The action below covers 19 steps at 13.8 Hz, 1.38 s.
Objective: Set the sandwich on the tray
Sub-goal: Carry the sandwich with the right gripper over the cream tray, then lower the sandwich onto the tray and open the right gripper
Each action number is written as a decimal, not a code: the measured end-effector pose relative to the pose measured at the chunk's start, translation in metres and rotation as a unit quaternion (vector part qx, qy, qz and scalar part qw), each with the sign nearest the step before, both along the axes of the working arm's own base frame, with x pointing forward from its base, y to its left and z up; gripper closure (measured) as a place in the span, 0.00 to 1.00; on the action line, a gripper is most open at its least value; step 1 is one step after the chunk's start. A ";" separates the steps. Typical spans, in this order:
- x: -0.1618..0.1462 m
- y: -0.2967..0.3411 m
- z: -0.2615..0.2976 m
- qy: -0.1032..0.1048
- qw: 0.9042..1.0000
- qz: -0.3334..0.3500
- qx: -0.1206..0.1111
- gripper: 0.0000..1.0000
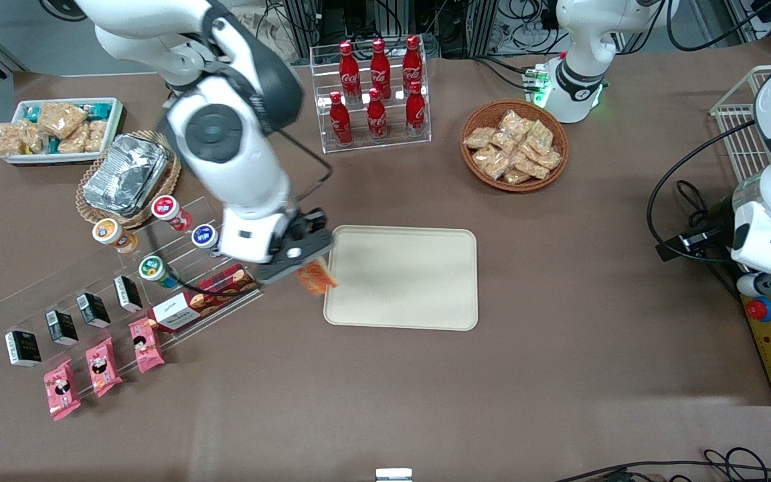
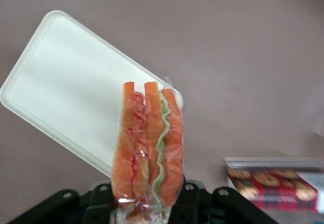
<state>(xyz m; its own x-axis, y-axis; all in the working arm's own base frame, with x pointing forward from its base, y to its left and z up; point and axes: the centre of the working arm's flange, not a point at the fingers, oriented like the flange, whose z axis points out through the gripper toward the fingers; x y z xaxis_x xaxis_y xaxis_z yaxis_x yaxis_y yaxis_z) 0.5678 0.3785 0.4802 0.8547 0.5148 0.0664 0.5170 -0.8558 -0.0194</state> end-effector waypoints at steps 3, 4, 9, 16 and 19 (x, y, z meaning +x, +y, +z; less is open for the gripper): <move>-0.016 0.058 -0.051 -0.020 0.998 0.061 -0.012 0.60; -0.024 0.076 -0.071 -0.026 0.996 0.083 -0.021 0.60; -0.039 0.121 -0.162 -0.053 0.983 0.168 -0.057 0.55; -0.031 0.122 -0.209 -0.098 0.963 0.228 -0.103 0.55; -0.025 0.118 -0.225 -0.104 0.962 0.232 -0.102 0.52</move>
<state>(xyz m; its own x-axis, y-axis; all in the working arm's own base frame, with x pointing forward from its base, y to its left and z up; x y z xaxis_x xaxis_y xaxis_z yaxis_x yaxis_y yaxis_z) 0.5424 0.4969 0.2549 0.5093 0.8579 0.0683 0.8187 -0.5075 0.2688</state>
